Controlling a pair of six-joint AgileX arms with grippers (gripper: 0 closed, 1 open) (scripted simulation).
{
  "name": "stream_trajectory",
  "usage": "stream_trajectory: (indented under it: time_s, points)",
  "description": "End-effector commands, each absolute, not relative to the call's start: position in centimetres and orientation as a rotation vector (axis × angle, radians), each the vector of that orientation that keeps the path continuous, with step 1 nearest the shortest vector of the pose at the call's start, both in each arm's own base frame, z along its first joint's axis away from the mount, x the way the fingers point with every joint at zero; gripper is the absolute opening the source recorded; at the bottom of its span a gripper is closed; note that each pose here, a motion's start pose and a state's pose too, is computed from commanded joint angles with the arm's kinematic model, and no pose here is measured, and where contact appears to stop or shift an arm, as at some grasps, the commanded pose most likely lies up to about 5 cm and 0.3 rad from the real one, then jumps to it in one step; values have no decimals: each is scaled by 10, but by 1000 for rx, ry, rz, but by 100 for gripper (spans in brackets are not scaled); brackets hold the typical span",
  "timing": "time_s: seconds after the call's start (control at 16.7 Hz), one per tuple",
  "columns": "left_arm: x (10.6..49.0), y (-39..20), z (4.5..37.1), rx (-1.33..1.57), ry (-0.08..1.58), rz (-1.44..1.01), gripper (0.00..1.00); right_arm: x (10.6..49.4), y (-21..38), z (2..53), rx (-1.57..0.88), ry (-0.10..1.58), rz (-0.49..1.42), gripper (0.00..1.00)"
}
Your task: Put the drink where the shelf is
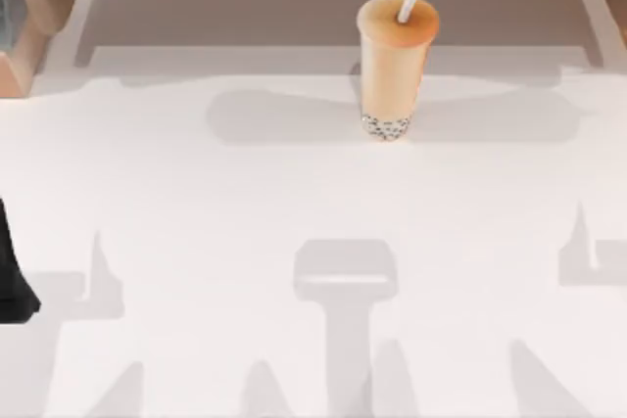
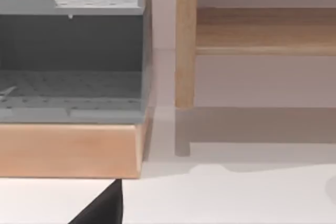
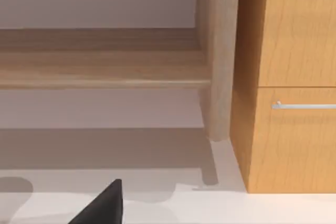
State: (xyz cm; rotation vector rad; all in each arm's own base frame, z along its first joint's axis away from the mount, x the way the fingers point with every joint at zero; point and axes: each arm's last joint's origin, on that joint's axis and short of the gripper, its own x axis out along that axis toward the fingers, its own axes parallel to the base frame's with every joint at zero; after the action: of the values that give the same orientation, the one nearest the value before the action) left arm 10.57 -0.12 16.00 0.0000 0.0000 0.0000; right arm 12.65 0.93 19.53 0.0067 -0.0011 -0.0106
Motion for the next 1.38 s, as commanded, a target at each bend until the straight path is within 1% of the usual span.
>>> stream_trajectory:
  time_s: [0.18, 0.36, 0.6, 0.78, 0.96, 1.2, 1.38]
  points:
    - [106, -1, 160, 0, 0, 0, 100, 152, 23, 215, 5, 2, -13, 100]
    - [106, -1, 160, 0, 0, 0, 100, 188, 47, 227, 0, 4, -15, 100]
    - [106, -1, 160, 0, 0, 0, 100, 241, 98, 220, -9, 7, -18, 100]
    - [106, -1, 160, 0, 0, 0, 100, 273, 145, 194, -14, 6, -18, 100]
    - [106, -1, 160, 0, 0, 0, 100, 291, 190, 157, -14, 3, -17, 100]
    - [106, -1, 160, 0, 0, 0, 100, 295, 234, 106, -12, 1, -16, 100]
    - [106, -1, 160, 0, 0, 0, 100, 293, 250, 82, -11, 0, -16, 100]
